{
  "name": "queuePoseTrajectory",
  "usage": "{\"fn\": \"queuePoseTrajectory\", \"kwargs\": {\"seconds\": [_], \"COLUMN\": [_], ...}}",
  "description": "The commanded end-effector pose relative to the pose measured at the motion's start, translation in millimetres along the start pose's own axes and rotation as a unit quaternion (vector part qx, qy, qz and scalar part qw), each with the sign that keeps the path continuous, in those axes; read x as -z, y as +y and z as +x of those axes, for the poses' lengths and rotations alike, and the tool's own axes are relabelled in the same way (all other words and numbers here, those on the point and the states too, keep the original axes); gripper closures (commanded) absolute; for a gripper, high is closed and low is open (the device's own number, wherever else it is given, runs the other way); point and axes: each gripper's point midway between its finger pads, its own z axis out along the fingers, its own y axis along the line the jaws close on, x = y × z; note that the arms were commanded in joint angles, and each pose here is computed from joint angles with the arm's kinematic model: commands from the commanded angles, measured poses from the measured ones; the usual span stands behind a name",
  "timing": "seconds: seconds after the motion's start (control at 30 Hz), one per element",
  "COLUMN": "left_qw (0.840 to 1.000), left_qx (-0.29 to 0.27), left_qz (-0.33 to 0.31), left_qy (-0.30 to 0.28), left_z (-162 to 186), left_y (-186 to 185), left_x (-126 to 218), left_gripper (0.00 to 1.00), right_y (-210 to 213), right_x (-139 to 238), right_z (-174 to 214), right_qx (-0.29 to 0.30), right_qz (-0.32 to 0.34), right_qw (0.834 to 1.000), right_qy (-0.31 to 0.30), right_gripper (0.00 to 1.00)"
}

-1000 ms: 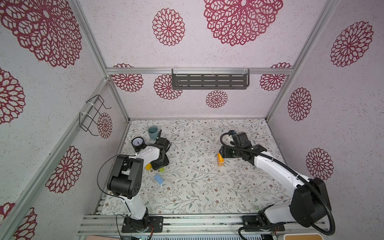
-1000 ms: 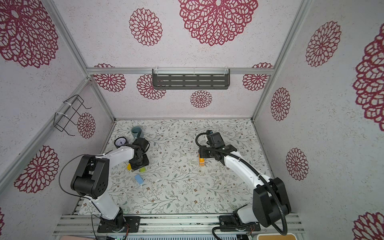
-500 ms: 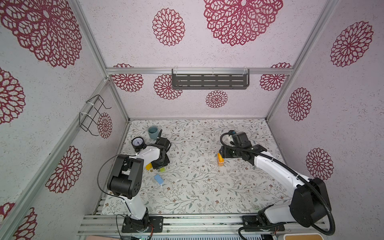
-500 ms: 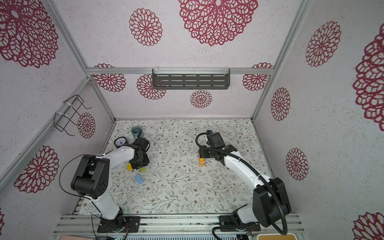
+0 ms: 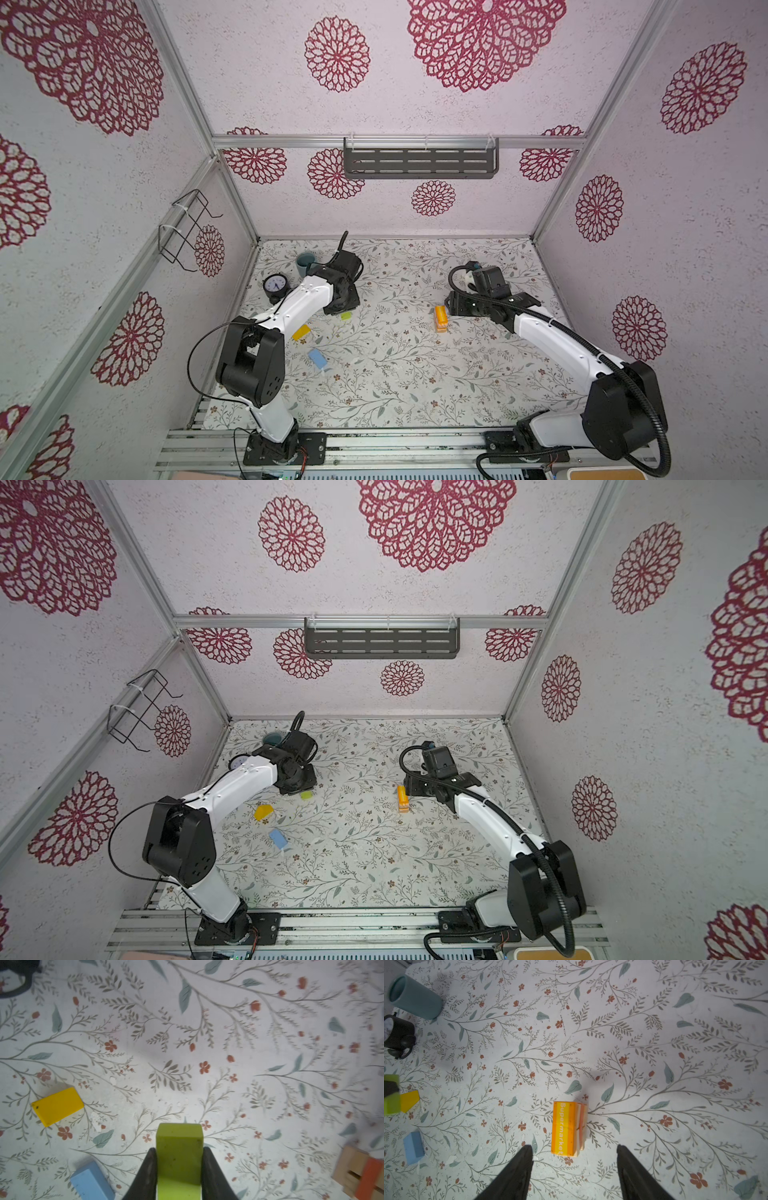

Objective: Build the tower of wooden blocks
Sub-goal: 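Carry the lime green block with the left gripper over the stack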

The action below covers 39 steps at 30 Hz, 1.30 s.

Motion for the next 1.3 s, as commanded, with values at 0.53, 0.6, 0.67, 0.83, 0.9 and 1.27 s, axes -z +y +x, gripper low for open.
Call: {"fn": "queuePoseTrajectory", "kwargs": {"seconds": [0.53,0.6,0.67,0.83,0.9,1.27], "left_qw": [0.996,0.995,0.995,0.994,0.994,0.992], "left_qx": [-0.082,-0.085,-0.088,-0.086,-0.081,-0.058], "left_qz": [0.043,0.048,0.051,0.063,0.067,0.108], "left_qy": [0.01,0.012,0.013,0.013,0.004,0.01], "left_z": [-1.2,2.4,5.1,11.9,14.1,36.5], "left_y": [-121.8,-132.4,-142.5,-171.9,-184.1,-243.5], "left_x": [32.3,32.9,33.3,33.4,34.8,26.8], "left_gripper": [0.75,0.75,0.75,0.75,0.75,0.75], "right_y": [-75.1,-76.6,-78.3,-83.8,-87.9,-108.9], "right_x": [16.1,16.2,17.2,20.6,23.4,27.3], "right_z": [-1.0,0.1,-0.8,-2.6,-4.9,4.1], "right_qx": [-0.199,-0.206,-0.211,-0.232,-0.245,-0.298], "right_qz": [-0.051,-0.059,-0.065,-0.09,-0.096,-0.088], "right_qw": [0.975,0.972,0.97,0.96,0.954,0.935], "right_qy": [-0.086,-0.093,-0.104,-0.128,-0.141,-0.169], "right_gripper": [0.32,0.32,0.31,0.15,0.01,0.01]}}
